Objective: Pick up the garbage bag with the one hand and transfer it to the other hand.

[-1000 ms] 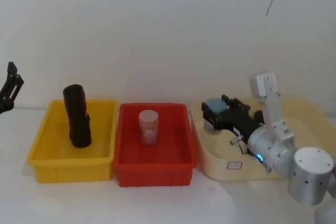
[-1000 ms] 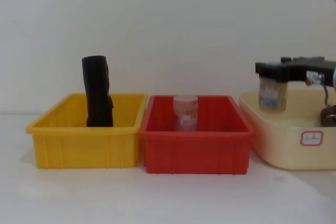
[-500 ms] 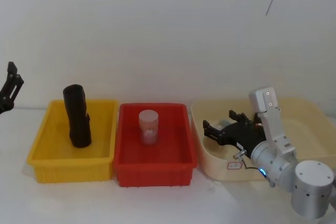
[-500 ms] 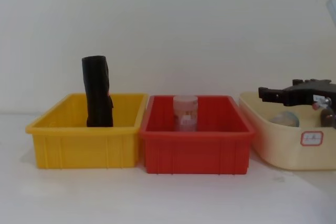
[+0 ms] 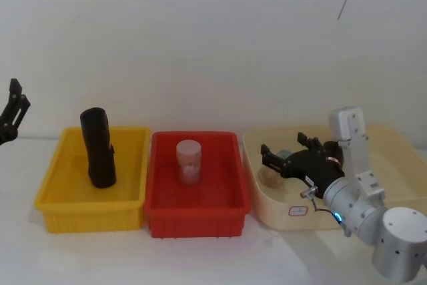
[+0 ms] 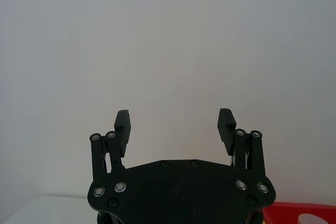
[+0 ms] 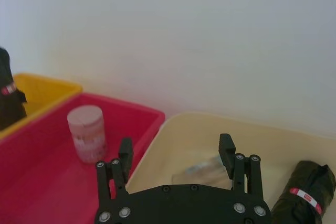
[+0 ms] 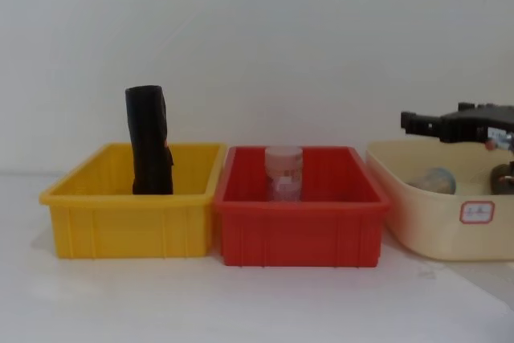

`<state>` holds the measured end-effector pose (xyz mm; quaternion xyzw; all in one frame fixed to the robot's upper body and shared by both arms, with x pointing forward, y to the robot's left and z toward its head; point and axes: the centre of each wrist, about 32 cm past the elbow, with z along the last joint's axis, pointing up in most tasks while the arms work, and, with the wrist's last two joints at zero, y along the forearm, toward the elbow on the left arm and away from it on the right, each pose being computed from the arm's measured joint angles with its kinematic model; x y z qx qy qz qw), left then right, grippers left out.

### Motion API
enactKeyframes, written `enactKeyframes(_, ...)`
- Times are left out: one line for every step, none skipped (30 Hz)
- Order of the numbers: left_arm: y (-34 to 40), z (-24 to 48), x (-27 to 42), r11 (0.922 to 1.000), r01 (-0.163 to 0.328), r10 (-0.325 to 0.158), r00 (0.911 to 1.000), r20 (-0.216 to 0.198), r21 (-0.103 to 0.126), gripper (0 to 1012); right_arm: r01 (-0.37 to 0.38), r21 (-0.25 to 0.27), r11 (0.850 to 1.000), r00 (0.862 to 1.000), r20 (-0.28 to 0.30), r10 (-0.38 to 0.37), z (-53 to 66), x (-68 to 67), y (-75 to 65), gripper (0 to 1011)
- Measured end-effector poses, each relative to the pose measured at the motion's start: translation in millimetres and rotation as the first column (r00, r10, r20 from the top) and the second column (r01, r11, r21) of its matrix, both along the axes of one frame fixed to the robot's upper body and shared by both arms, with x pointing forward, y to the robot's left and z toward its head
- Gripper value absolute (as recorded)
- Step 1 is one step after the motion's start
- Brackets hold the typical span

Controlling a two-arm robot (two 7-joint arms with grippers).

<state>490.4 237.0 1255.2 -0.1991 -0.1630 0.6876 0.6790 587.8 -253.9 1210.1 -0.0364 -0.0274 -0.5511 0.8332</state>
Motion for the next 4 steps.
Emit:
enactKeyframes(0.0,0.0,0.0,1.0,0.0,0.0,1.0,0.0,0.0,1002,0.0,0.006,1.0,1.0,0.004,0.0,0.8,-1.0,0.4,1001)
enactKeyframes(0.0,0.0,0.0,1.0,0.0,0.0,1.0,0.0,0.0,1002,0.001,0.019,1.0,1.0,0.015,-0.001,2.9,-3.5,1.3,1001)
enactKeyframes(0.0,0.0,0.0,1.0,0.0,0.0,1.0,0.0,0.0,1002,0.0,0.025,1.0,1.0,0.02,-0.001,3.7,-4.7,1.8,1001)
enactKeyframes(0.0,0.0,0.0,1.0,0.0,0.0,1.0,0.0,0.0,1002,0.0,0.031,1.0,1.0,0.024,-0.001,4.4,-5.9,2.3,1001)
